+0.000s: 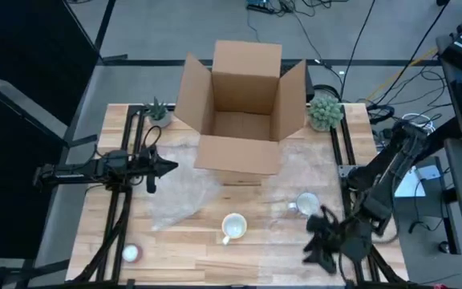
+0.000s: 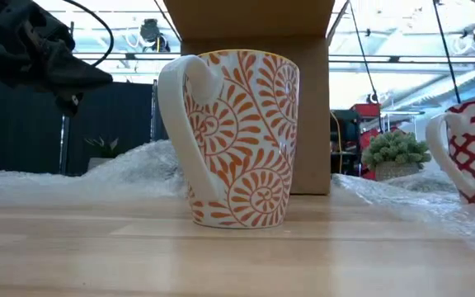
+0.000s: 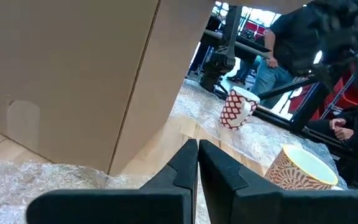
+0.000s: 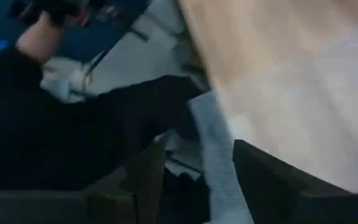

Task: Wrap mug
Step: Wrap the red cup with the bubble wrap

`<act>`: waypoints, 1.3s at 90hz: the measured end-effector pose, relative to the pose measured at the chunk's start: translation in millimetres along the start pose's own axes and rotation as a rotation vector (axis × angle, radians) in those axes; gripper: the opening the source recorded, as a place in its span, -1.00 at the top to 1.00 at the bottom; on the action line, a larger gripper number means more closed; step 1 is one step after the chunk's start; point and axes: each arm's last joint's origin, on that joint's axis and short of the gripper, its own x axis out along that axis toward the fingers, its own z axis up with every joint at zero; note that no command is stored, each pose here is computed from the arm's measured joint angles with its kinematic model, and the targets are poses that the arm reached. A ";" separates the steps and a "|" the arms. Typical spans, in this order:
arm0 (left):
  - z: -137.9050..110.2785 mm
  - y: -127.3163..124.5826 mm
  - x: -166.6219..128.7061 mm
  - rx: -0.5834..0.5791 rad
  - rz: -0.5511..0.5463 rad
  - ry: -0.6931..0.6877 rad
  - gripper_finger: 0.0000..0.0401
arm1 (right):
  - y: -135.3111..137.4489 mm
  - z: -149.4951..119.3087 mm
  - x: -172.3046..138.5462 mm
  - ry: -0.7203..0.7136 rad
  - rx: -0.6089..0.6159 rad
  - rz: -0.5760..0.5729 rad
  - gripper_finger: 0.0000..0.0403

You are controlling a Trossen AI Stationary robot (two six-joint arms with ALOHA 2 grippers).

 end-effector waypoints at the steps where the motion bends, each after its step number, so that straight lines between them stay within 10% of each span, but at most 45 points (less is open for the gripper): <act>1: 0.0 0.0 0.0 0.000 0.000 0.000 0.98 | 0.2 -1.3 3.1 0.002 -0.008 -0.003 0.18; 35: -0.1 0.0 0.0 0.000 0.000 0.001 0.98 | -29.6 -50.7 95.3 0.172 -0.291 -0.240 0.32; 93: -3.2 1.2 -0.1 0.002 0.013 0.034 0.98 | -64.0 -80.3 141.3 0.344 -0.531 -0.382 0.36; 117: -3.2 1.2 -0.1 0.003 0.012 0.033 0.98 | -62.2 -76.7 131.1 0.356 -0.487 -0.396 0.94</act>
